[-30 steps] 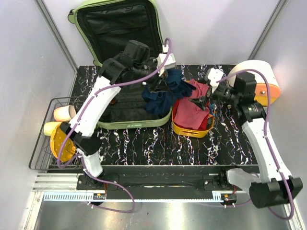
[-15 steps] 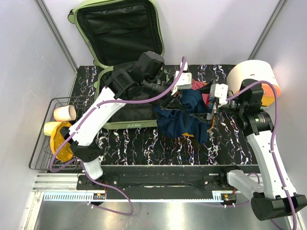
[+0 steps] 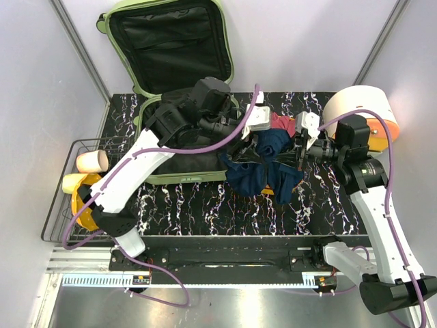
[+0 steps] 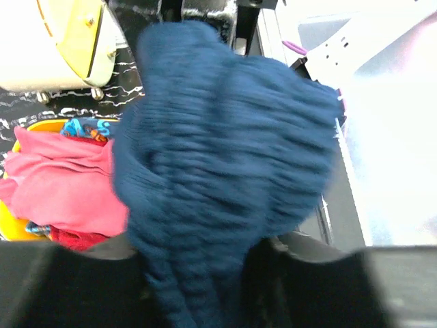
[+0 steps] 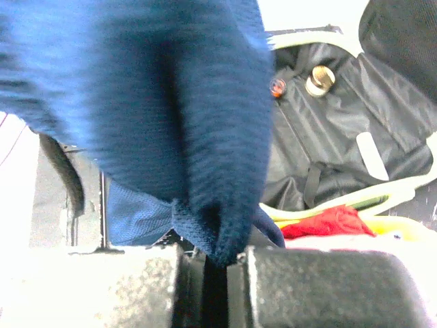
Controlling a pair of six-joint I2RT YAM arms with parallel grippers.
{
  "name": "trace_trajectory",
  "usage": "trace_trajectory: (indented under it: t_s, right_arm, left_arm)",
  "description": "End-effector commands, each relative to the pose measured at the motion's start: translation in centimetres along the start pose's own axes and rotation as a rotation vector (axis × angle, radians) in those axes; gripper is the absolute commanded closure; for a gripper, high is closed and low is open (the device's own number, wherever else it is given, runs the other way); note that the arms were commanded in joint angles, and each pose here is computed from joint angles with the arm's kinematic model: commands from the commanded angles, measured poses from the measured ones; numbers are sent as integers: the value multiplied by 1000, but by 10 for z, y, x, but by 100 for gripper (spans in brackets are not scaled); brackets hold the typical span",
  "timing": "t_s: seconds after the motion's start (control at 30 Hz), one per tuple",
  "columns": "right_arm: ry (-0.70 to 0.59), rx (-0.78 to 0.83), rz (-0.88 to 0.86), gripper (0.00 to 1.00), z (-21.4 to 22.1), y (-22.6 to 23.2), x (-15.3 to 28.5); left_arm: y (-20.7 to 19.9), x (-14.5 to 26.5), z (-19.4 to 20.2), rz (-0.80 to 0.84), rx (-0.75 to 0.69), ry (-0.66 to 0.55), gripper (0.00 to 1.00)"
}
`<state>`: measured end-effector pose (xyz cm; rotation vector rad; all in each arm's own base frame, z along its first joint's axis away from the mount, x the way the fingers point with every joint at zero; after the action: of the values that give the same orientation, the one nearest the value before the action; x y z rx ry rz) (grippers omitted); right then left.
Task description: Open, take out, and arrange the luggage
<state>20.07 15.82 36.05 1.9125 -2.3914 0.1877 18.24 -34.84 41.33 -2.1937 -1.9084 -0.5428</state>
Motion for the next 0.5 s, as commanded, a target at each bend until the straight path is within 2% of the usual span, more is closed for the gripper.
trace_trajectory:
  t_s: [0.0,0.17,0.33,0.47]
  right_arm:
    - [15,-109,184,100,-17,-5,14]
    - [32,-317,324,100,-5,-36,23]
    - [3,-437,477,100,19,-104,21]
    - [28,-538,590,100,47,-159,21]
  left_arm:
    - [16,35,-30,-139,-7,-143,29]
    - [50,61,-13,-231,134,-165,1]
    - [77,79,17,-303,249,-151,1]
    - [87,86,40,-343,304,-123,1]
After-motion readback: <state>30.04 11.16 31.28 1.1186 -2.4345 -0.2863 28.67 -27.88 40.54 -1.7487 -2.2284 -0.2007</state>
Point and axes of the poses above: each gripper's point midway between its finger pads, its own x axis back along the fingers, its own y axis along the line the jaws close on, z = x × y, the point moved 4 cm from there along x, back along the fingers, and after that the axes turned 4 degrees about -x, right-handed, at the moved point
